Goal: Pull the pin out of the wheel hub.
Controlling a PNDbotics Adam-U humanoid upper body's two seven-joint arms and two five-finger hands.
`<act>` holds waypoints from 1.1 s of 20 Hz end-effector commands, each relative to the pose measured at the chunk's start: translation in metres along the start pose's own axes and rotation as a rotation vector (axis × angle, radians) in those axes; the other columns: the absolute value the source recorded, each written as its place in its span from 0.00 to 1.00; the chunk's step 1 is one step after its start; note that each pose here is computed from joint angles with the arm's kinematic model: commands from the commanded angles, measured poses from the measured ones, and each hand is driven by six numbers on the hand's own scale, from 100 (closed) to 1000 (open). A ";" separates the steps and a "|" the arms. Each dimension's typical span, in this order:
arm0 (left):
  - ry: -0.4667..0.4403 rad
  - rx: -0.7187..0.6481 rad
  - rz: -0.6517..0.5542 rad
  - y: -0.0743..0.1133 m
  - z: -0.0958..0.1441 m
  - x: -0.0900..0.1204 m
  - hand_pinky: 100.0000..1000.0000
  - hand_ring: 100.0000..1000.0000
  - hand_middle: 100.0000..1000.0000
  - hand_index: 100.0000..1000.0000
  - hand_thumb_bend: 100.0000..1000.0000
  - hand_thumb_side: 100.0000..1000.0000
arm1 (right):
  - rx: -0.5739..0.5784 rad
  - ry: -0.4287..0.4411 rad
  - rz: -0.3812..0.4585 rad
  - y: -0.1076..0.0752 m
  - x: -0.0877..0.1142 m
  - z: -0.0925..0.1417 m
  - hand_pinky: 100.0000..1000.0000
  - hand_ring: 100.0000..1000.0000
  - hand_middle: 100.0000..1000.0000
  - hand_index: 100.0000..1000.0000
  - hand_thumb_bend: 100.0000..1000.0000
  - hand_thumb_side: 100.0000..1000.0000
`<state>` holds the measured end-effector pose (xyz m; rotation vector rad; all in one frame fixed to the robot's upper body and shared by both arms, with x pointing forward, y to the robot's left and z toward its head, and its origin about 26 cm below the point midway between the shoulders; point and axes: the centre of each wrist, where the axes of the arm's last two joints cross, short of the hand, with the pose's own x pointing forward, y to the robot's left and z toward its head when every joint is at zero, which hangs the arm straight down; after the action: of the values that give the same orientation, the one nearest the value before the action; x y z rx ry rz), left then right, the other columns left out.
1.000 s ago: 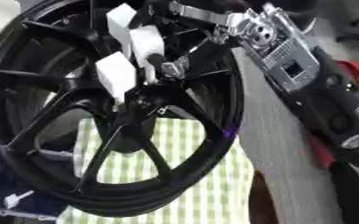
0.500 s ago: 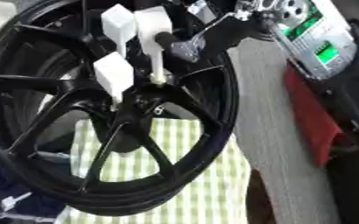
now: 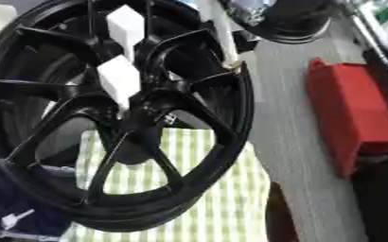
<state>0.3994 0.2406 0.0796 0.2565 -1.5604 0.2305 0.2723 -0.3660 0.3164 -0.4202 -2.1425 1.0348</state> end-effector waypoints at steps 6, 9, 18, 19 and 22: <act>-0.042 0.067 0.014 0.021 -0.007 0.013 0.69 0.60 0.47 0.66 0.04 1.00 | -0.430 0.272 0.129 0.009 -0.036 0.107 0.38 0.27 0.11 0.45 0.00 0.05; -0.046 0.076 0.023 0.022 -0.008 0.014 0.69 0.60 0.47 0.66 0.04 1.00 | -0.524 0.398 0.208 0.039 -0.049 0.143 0.41 0.29 0.13 0.46 0.00 0.00; -0.043 0.082 0.037 0.022 -0.008 0.014 0.69 0.61 0.47 0.66 0.03 1.00 | -0.597 0.729 0.383 0.131 -0.060 0.173 0.81 0.79 0.74 0.90 0.00 0.46; -0.042 0.082 0.038 0.022 -0.008 0.014 0.69 0.61 0.47 0.66 0.03 1.00 | -0.603 0.752 0.387 0.136 -0.060 0.173 0.81 0.80 0.76 0.92 0.00 0.50; -0.043 0.083 0.036 0.022 -0.008 0.013 0.69 0.61 0.47 0.66 0.03 1.00 | -0.646 0.795 0.372 0.143 -0.061 0.171 0.80 0.80 0.78 0.93 0.00 0.50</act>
<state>0.3991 0.2591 0.0837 0.2913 -1.5741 0.3115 0.1896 -0.4044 0.1001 -1.2927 -1.6294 0.2153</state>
